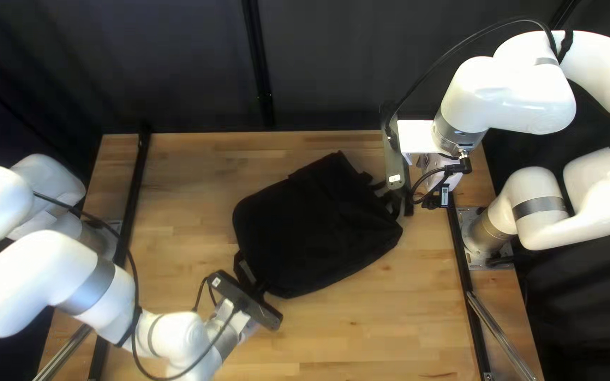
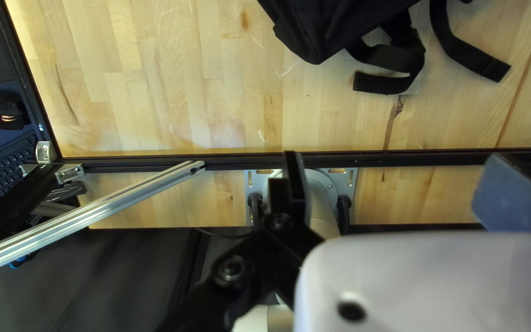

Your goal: Remove a lunch box from a kids backpack

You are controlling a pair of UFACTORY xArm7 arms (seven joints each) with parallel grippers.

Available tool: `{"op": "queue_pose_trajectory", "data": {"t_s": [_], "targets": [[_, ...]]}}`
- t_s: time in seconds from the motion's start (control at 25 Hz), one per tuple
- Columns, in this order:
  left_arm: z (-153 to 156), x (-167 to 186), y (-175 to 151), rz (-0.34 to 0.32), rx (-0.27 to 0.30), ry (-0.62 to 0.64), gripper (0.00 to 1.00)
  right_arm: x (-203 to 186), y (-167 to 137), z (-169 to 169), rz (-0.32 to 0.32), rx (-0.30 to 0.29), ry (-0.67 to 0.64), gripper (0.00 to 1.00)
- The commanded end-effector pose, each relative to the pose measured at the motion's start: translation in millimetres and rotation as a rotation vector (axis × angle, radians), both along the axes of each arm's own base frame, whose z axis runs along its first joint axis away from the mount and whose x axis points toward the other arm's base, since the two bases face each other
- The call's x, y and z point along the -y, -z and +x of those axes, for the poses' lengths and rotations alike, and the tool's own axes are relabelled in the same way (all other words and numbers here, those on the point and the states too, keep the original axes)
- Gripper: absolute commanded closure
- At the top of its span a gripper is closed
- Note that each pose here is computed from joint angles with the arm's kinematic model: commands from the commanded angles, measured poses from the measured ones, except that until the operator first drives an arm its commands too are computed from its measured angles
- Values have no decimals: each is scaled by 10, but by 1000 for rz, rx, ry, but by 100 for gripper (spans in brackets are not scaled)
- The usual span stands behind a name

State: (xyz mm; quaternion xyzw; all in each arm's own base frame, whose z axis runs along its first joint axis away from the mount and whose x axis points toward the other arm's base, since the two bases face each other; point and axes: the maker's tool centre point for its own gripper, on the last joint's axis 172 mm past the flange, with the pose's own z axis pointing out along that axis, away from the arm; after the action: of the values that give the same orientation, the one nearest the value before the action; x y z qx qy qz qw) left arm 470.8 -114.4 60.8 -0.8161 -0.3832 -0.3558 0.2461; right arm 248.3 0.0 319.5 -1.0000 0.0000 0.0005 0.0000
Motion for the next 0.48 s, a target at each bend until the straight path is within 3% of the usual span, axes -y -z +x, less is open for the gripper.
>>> {"op": "queue_pose_trajectory", "data": {"t_s": [0.04,0.16,0.32,0.48], "targets": [[37,-100,5,-96,-13,-23,100,0,0,0,0,0,0,0],[168,-88,39,-180,-67,-11,100,0,0,0,0,0,0,0],[236,-16,46,-288,-189,34,100,0,0,0,0,0,0,0],[223,0,47,-305,-220,46,100,0,0,0,0,0,0,0]]}}
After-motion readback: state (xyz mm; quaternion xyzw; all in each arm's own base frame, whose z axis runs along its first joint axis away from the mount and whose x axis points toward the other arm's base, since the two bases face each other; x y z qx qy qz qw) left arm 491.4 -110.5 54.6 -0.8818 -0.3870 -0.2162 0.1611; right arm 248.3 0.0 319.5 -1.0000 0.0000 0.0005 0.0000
